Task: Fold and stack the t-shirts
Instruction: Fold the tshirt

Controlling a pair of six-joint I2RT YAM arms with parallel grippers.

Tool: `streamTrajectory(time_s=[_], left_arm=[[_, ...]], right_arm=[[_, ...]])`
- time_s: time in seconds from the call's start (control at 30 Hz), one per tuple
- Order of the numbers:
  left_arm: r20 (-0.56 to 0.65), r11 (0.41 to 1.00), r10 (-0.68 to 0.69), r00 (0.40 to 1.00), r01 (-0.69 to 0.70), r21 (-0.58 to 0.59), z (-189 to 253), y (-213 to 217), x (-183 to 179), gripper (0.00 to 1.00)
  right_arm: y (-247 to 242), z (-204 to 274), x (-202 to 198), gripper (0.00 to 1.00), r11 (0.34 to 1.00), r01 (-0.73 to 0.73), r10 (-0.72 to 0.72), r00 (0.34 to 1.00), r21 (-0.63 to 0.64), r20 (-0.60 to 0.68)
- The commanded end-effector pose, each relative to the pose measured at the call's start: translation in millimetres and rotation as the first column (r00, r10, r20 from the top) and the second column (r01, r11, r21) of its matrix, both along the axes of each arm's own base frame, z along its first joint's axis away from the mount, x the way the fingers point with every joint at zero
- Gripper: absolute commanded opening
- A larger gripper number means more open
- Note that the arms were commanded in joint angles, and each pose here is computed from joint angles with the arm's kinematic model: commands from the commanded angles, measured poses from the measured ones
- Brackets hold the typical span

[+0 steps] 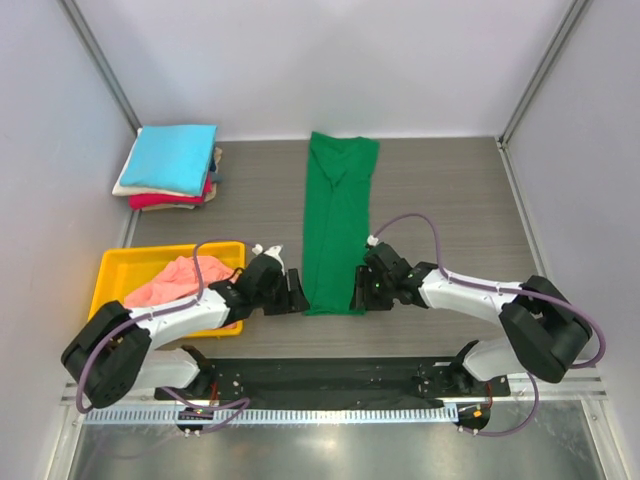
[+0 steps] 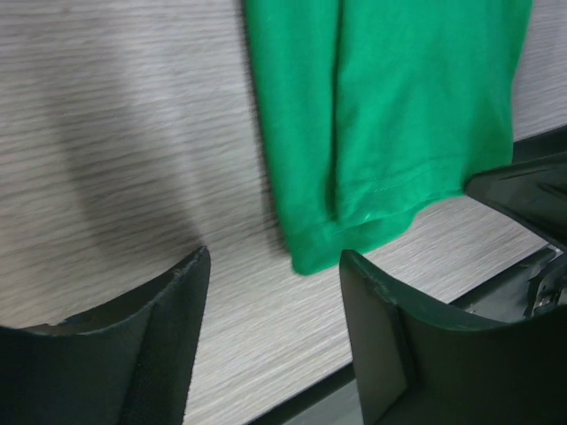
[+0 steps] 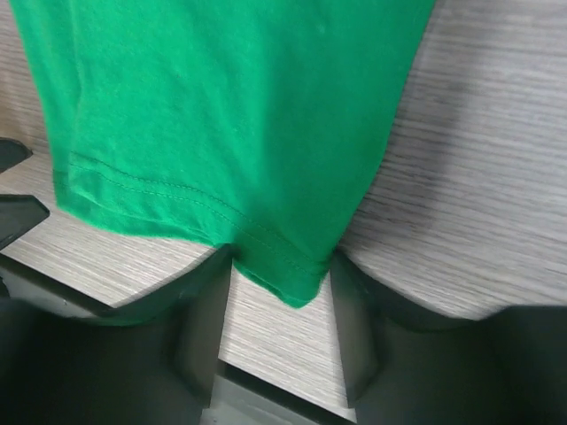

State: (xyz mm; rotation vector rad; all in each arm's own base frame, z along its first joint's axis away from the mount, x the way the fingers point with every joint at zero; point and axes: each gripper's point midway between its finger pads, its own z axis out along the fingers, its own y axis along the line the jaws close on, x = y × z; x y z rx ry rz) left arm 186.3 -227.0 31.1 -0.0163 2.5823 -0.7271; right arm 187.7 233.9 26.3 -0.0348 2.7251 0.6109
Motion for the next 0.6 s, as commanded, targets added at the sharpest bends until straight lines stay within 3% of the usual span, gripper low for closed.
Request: streamTrajectory(time_s=[0.0, 0.2, 0.33, 0.47, 0.57], left_arm=[[0.004, 0.999, 0.024, 1.000, -0.024, 0.023, -14, 0, 2, 0.61], [-0.007, 0.999, 0.036, 0.999, -0.036, 0.024, -34, -3, 3, 0.42], [-0.019, 0.998, 0.039, 0.999, -0.039, 0.046, -48, -5, 7, 0.25], [-0.029, 0.998, 0.048, 0.998, -0.046, 0.053, -50, -7, 9, 0.00], [-0.020, 0.993, 0.091, 0.996, -0.089, 0.074, -45, 3, 8, 0.00]], right_arm=[[6, -1, -1, 0.45, 0.999, 0.015, -0.015, 1.000, 0.029, 0.000], [-5, -11, -5, 0.21, 0.999, 0.037, -0.037, 0.999, -0.006, -0.002], [-9, -14, -9, 0.15, 0.999, 0.045, -0.045, 0.999, -0.013, -0.006], [-18, -16, -13, 0.13, 0.997, 0.064, -0.064, 0.998, -0.039, -0.008], [-29, -13, -19, 0.12, 0.995, 0.087, -0.088, 0.996, -0.055, -0.011]])
